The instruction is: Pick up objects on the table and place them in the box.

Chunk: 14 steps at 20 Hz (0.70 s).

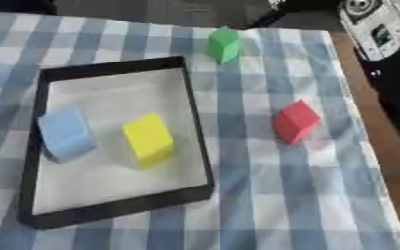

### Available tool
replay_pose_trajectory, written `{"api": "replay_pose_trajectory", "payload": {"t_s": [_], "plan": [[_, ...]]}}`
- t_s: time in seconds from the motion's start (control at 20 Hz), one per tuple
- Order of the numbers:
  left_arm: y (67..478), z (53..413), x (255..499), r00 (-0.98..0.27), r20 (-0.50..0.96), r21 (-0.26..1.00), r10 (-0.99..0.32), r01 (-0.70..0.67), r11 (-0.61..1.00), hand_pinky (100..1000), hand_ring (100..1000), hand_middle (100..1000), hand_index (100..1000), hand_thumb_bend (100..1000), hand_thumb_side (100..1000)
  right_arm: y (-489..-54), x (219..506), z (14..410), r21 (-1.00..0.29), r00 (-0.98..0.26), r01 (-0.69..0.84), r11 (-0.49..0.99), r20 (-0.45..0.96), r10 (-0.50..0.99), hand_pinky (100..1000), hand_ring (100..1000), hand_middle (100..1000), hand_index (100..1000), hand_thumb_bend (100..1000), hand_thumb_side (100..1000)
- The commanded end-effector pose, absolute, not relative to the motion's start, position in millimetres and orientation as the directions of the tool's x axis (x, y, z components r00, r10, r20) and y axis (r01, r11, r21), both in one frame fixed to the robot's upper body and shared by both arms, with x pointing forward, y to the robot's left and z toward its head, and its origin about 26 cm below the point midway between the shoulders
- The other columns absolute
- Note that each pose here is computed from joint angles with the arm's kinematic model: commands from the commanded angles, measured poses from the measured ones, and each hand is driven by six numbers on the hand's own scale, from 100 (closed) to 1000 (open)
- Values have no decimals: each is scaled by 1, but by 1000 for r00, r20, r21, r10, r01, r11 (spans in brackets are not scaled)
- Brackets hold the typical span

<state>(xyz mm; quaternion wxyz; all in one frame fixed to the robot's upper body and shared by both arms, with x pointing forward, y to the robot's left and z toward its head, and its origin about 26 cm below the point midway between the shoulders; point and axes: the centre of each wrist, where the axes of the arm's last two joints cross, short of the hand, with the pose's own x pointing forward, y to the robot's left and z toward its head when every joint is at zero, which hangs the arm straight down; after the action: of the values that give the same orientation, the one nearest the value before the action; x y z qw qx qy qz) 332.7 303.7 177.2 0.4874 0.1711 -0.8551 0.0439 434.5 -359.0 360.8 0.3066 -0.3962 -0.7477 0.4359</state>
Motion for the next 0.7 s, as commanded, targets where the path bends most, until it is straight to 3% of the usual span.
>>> {"api": "replay_pose_trajectory", "payload": {"t_s": [0.05, 0.7], "plan": [[306, 192, 331, -503, 822, 103, -269, -333, 937, 609, 741, 710, 809, 444, 615, -363, 430, 376, -894, -495, 356, 274, 69, 866, 905, 909, 911, 880, 100, 289], [305, 194, 332, -509, 819, 103, -267, -327, 939, 609, 741, 710, 809, 446, 614, -367, 433, 367, -952, -522, 252, 174, 18, 853, 908, 922, 926, 905, 100, 560]]}}
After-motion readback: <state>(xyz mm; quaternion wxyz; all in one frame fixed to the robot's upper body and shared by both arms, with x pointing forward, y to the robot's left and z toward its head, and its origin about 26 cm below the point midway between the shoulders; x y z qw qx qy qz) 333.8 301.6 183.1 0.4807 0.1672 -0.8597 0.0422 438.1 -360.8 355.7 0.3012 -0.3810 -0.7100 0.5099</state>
